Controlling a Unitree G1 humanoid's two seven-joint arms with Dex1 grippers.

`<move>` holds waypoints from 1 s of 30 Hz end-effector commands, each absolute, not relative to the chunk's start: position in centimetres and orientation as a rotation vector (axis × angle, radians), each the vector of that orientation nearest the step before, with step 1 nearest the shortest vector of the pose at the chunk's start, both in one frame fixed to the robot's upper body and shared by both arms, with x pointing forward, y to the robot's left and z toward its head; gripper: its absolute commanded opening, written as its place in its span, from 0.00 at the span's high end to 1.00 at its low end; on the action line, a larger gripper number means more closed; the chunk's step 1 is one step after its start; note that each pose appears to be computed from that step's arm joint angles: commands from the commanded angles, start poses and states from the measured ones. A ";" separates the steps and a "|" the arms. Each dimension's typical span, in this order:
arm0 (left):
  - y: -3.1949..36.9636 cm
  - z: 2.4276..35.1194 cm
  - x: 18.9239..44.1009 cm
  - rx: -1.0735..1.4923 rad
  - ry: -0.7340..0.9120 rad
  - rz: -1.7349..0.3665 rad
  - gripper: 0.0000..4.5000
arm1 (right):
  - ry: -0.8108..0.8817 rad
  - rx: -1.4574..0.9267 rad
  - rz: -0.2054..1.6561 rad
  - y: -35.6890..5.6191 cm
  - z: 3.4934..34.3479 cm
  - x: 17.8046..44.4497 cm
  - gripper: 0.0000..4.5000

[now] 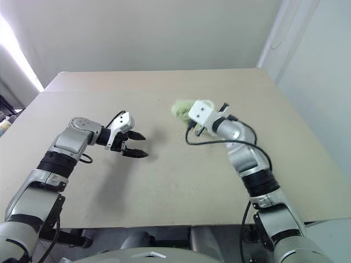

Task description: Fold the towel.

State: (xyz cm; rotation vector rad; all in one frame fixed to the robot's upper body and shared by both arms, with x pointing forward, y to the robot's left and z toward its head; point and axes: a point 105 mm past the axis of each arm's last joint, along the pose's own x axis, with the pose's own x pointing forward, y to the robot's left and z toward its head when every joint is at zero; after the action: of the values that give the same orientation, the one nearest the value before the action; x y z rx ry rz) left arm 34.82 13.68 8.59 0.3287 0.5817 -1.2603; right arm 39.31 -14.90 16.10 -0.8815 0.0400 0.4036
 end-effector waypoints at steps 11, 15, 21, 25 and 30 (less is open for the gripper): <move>12.4 9.9 36.0 0.369 0.513 -1.264 0.00 | 0.277 -0.947 0.057 -27.3 12.4 38.9 1.00; 12.1 10.2 35.5 0.363 0.501 -1.301 0.00 | 0.359 -0.783 0.114 -25.9 7.9 38.1 1.00; 12.6 9.9 35.0 0.403 0.510 -1.306 0.00 | 0.427 -0.716 0.113 -25.4 5.0 36.9 0.65; 12.8 9.9 34.9 0.389 0.511 -1.304 0.00 | 0.403 -0.677 0.117 -25.6 6.2 36.8 0.34; 13.0 9.7 34.8 0.394 0.516 -1.296 0.00 | 0.355 -0.530 0.137 -26.0 8.8 36.3 0.00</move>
State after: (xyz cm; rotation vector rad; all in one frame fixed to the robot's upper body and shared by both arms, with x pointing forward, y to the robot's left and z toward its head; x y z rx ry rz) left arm 34.64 13.05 8.69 0.3621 0.5508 -1.2945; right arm 36.01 -26.13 6.62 -0.5752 0.4207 0.1314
